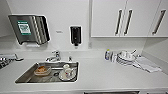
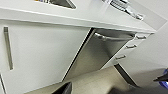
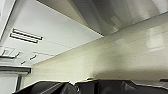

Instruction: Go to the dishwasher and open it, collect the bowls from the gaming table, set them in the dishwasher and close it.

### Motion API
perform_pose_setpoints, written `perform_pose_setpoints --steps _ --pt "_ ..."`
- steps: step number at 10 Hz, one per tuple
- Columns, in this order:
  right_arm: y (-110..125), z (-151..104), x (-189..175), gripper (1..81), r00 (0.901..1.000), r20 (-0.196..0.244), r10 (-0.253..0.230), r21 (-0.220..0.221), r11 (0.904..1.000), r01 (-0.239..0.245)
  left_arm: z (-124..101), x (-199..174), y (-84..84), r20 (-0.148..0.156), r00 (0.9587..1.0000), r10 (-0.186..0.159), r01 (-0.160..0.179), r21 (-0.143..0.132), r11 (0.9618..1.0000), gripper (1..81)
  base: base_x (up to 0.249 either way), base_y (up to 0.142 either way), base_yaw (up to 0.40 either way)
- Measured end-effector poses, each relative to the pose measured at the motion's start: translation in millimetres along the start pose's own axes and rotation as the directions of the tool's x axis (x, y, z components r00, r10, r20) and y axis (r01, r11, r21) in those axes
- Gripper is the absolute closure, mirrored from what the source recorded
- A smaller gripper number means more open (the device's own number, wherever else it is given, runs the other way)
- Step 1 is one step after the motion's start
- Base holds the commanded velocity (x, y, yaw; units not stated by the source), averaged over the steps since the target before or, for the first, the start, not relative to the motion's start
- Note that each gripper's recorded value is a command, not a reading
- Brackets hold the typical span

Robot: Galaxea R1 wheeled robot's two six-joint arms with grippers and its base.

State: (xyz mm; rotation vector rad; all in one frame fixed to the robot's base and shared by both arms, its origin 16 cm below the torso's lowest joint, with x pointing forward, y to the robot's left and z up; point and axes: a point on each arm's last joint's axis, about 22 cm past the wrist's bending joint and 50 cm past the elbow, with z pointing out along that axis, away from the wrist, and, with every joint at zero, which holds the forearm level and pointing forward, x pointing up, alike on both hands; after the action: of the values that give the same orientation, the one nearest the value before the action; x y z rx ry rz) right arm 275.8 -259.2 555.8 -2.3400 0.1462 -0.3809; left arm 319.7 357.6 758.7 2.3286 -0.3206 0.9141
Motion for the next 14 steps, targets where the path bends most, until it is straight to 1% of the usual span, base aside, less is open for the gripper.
perform_pose_setpoints --steps 1,2,3,4,5,6,8,9,11,12,13,14 --pt "4 5 5 1.0 0.9999 -0.011 -0.008 0.002 1.0 0.008 8 5 8.3 0.002 0.9999 0.017 -0.017 -0.025 0.9996 1.0 0.0 0.0 0.0" --pt "8 10 9 1.0 0.9998 -0.02 -0.002 0.005 1.0 0.003 16 6 25.1 0.019 0.9993 0.032 -0.03 -0.064 0.9975 1.0 0.0 0.0 0.0" --pt "12 15 12 1.0 0.9996 -0.027 0.001 0.007 1.0 0.0 23 6 40.2 0.028 0.9983 0.05 -0.047 -0.103 0.9936 1.0 0.0 0.0 0.0" --pt "19 17 16 1.0 0.9996 -0.028 0.008 0.0 1.0 -0.008 29 -1 46.8 0.056 0.9964 0.064 -0.057 -0.125 0.9906 1.0 0.0 0.0 0.0" --pt "27 19 19 1.0 0.9996 -0.022 0.016 -0.006 0.9998 -0.016 33 -8 43.4 0.09 0.9937 0.066 -0.054 -0.128 0.9903 1.0 0.0 0.0 0.0" --pt "32 27 23 1.0 0.9995 -0.017 0.028 -0.006 0.9996 -0.028 41 -12 35.3 0.107 0.9924 0.062 -0.048 -0.125 0.991 1.0 0.0 0.0 0.0" --pt "41 47 20 1.0 0.9986 0.005 0.052 0.003 0.9986 -0.052 59 -25 20.4 0.14 0.9895 0.036 -0.019 -0.126 0.9919 1.0 0.0 0.0 0.0" --pt "47 52 18 1.0 0.998 0.017 0.06 -0.001 0.9982 -0.06 65 -28 14.7 0.149 0.9884 0.03 -0.012 -0.123 0.9923 1.0 0.0 0.0 0.0" --pt "56 63 24 1.0 0.9986 0.002 0.053 0.003 0.9986 -0.053 70 -23 4.9 0.125 0.991 0.047 -0.033 -0.112 0.9932 1.0 0.0 0.0 0.0" --pt "62 69 26 1.0 0.9989 -0.004 0.046 0.004 0.9989 -0.046 73 -16 -1.8 0.101 0.9926 0.067 -0.057 -0.102 0.9932 1.0 0.0 0.0 0.0" --pt "66 75 29 1.0 0.9992 -0.014 0.037 0.008 0.9993 -0.036 76 -2 -6.4 0.06 0.9939 0.092 -0.086 -0.093 0.9919 1.0 0.0 0.0 0.0" --pt "71 81 31 1.0 0.9994 -0.022 0.028 0.011 0.9996 -0.028 78 10 -8.2 0.023 0.9923 0.122 -0.119 -0.089 0.9889 1.0 0.0 0.0 0.0"
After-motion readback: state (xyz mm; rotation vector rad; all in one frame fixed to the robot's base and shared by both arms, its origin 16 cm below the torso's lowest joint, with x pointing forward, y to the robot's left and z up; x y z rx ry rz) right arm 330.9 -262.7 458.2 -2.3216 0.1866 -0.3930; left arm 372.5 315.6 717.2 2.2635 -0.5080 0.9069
